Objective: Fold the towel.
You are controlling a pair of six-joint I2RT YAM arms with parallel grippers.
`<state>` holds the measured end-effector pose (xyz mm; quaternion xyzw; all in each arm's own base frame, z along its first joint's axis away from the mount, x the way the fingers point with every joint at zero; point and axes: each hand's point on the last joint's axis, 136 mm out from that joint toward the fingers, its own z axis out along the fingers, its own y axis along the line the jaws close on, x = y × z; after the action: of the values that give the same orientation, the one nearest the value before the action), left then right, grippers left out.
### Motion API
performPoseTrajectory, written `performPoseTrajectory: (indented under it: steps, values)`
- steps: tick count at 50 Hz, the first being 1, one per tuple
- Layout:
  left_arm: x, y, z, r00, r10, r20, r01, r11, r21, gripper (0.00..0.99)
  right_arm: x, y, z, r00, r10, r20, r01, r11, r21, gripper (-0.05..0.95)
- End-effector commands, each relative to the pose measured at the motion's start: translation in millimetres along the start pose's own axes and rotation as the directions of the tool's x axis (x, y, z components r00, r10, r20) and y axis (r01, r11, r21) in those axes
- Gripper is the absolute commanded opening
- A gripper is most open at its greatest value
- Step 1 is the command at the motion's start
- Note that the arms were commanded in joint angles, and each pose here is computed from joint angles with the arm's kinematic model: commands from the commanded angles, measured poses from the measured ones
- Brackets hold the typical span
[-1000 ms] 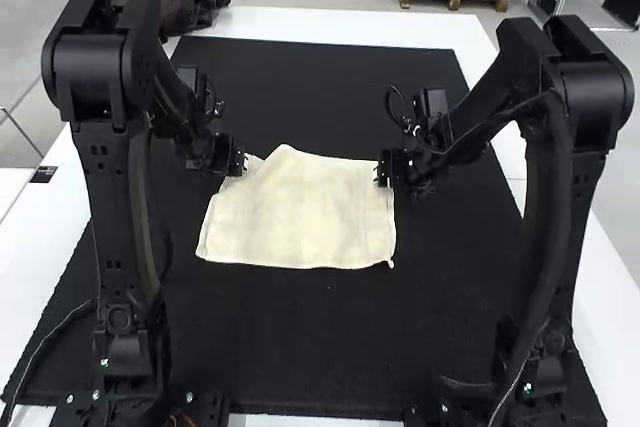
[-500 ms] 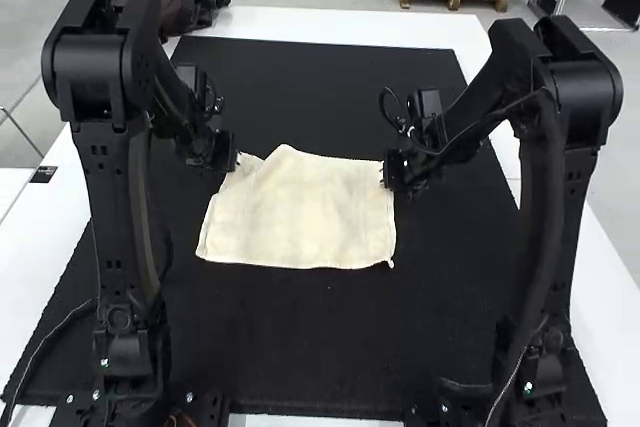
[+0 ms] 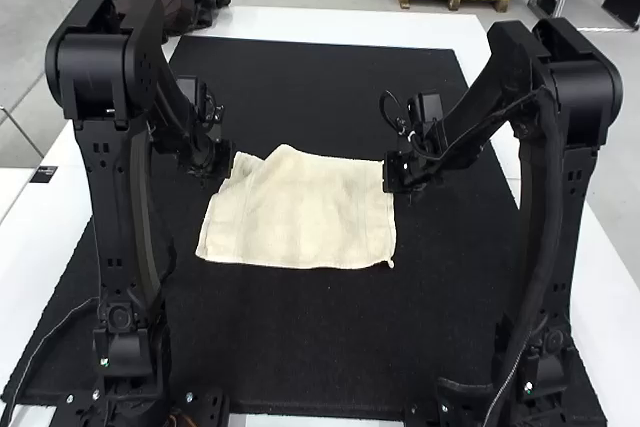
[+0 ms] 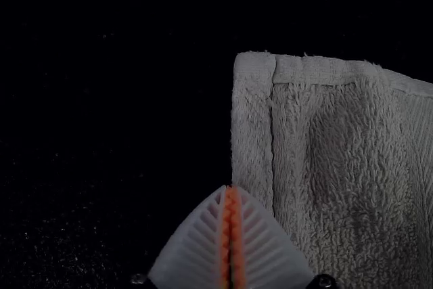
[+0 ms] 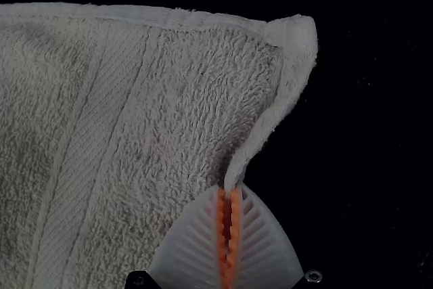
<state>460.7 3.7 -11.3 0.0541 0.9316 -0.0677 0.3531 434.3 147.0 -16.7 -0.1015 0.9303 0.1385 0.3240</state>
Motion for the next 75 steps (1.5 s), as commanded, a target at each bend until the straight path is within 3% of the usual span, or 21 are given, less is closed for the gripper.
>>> performPoseTrajectory:
  steps: [1, 4, 6, 10, 16, 25, 49, 75]
  values:
    - [9.2, 2.6, 1.3, 0.999, -0.022, -0.033, 0.023, 0.9997, 0.004, 0.3, 32.2, 11.3, 3.1, 0.996, 0.002, -0.084, -0.007, 0.998, -0.057, -0.02]
    - [10.3, 2.1, 0.7, 0.999, -0.026, -0.046, 0.026, 0.9996, 0.007, 0.367, 33.1, 11.9, 3.2, 0.996, 0.003, -0.086, -0.008, 0.998, -0.058, -0.02]
    - [10.5, 2.6, 0.1, 0.998, -0.028, -0.051, 0.028, 0.9996, 0.007, 0.511, 33.8, 11.8, 3.1, 0.996, 0.004, -0.088, -0.01, 0.998, -0.058, -0.02]
    - [9.1, 2.5, -1.1, 0.998, -0.027, -0.049, 0.028, 0.9996, 0.006, 0.672, 33.6, 11.8, 3.5, 0.996, 0.004, -0.088, -0.01, 0.998, -0.058, -0.02]
    - [10.2, 3.0, -1.3, 0.998, -0.031, -0.054, 0.031, 0.9995, 0.006, 0.764, 33.5, 12.1, 3.1, 0.996, 0.006, -0.088, -0.011, 0.998, -0.059, -0.02]
    - [-5.2, 3.6, -7.8, 0.999, -0.025, -0.027, 0.025, 0.9997, 0.003, 0.766, 34.6, 12.4, 2.3, 0.996, 0.005, -0.09, -0.01, 0.998, -0.061, -0.02]
    - [-49.5, 31.6, -39.1, 0.996, -0.066, 0.065, 0.069, 0.9966, -0.046, 0.797, 39.3, 13.0, 2.1, 0.995, 0.002, -0.097, -0.008, 0.998, -0.064, -0.02]
    - [-37.0, -5.3, -38.9, 0.999, -0.047, 0.002, 0.046, 0.9976, 0.052, 0.795, 40.4, 14.6, 2.3, 0.995, 0.0, -0.101, -0.006, 0.998, -0.065, -0.02]
